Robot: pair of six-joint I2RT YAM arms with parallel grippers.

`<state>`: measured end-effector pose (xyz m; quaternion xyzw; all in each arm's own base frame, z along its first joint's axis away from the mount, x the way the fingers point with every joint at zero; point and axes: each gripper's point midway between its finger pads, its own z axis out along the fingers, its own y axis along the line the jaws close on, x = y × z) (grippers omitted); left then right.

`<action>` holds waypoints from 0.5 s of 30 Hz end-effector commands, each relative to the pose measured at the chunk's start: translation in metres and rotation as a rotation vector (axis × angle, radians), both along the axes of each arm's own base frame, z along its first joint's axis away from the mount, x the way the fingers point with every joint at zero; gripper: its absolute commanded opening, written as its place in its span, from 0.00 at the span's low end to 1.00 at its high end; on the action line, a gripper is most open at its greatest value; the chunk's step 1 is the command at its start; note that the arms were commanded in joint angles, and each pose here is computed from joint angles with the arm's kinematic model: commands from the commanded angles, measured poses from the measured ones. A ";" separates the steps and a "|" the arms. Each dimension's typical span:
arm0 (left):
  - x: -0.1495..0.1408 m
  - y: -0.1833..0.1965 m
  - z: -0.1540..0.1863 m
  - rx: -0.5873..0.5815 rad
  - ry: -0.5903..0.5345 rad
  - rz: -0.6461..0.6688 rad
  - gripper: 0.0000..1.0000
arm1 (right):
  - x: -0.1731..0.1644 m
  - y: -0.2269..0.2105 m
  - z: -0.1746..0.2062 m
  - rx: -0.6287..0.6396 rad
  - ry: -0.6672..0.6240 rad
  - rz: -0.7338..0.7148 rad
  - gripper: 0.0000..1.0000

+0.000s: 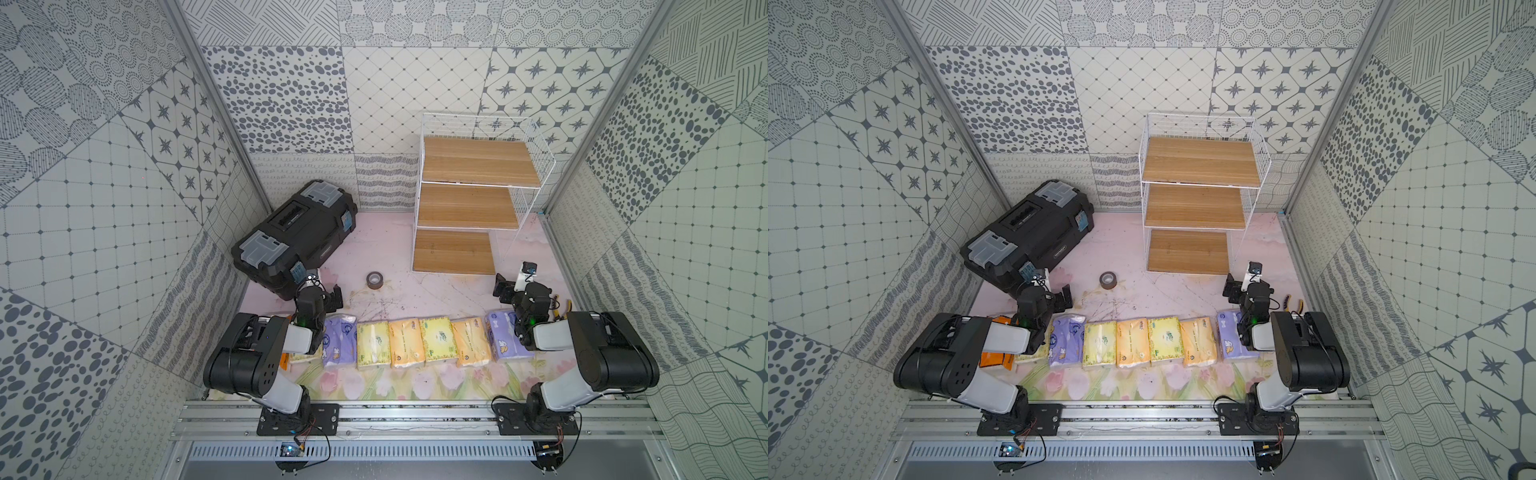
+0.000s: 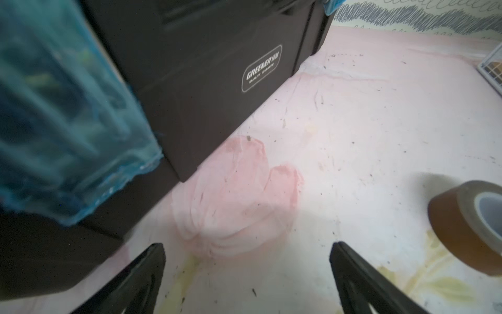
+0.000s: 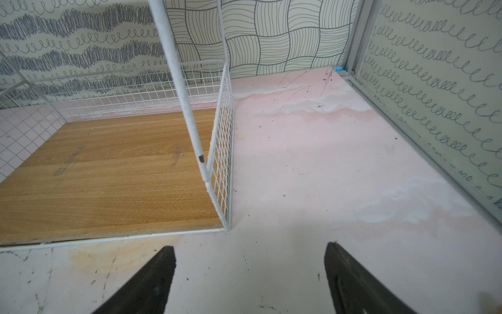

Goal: Remove the tissue boxes from the shelf
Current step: Reset both arms

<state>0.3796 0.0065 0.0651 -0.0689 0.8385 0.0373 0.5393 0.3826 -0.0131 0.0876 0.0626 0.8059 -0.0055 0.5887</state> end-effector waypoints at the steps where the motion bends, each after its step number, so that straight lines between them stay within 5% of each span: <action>1: 0.015 0.001 0.015 0.012 -0.037 0.000 0.99 | 0.008 -0.001 0.023 0.002 -0.077 -0.002 0.97; 15: 0.016 -0.001 0.015 0.001 -0.034 -0.014 0.99 | 0.011 -0.001 0.021 -0.006 -0.059 -0.010 0.97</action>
